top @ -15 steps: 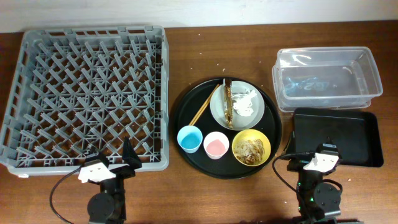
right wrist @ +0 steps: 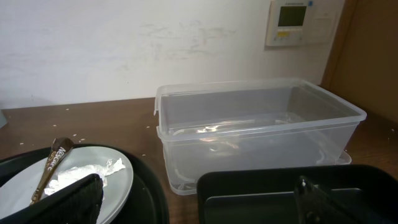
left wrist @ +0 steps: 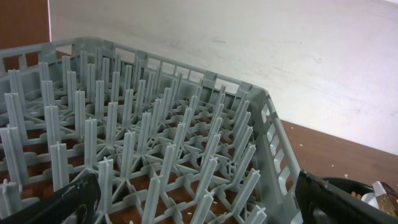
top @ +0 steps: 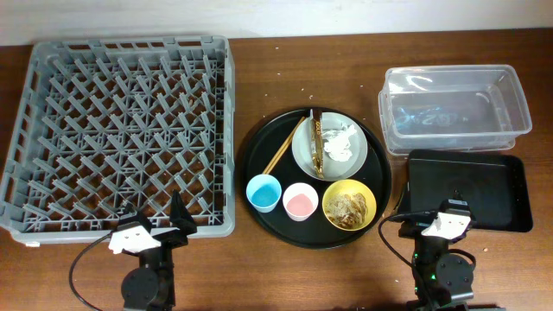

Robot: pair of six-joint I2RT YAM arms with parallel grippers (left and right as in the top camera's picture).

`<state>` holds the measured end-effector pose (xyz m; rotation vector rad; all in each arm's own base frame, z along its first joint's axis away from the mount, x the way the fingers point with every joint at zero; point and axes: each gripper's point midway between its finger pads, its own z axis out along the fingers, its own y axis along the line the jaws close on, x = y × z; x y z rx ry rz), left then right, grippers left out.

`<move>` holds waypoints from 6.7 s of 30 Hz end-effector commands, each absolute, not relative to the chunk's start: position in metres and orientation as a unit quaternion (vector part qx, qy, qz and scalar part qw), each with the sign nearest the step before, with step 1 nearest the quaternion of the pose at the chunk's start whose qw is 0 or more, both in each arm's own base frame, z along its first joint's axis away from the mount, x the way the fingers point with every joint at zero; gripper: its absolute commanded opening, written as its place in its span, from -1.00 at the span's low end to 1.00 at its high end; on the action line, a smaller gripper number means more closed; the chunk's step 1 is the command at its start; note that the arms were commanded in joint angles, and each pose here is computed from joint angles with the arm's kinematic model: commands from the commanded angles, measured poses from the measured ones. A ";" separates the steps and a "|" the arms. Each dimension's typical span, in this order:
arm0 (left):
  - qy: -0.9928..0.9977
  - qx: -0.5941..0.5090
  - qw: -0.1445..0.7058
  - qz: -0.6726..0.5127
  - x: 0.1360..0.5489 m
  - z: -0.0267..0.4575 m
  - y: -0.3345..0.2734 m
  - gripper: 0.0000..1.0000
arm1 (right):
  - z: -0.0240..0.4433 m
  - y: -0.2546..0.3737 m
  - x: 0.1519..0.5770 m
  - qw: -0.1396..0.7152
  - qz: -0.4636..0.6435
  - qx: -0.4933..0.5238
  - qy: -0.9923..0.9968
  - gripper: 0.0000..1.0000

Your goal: Sort waste into correct bins and load items into the dishwasher rack

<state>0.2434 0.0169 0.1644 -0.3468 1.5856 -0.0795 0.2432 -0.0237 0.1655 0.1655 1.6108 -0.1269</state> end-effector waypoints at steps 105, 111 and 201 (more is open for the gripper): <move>0.673 0.216 0.166 -0.688 0.245 0.387 -0.190 0.66 | 0.383 0.256 0.282 0.323 0.524 -0.378 0.692 -0.92; 0.673 0.229 0.165 -0.684 0.242 0.386 -0.199 0.47 | 0.384 0.266 0.278 0.315 0.529 -0.375 0.694 -0.92; 0.964 -0.265 0.008 0.009 0.257 0.125 0.017 0.09 | 0.276 0.131 0.277 0.180 0.248 -0.096 0.947 0.62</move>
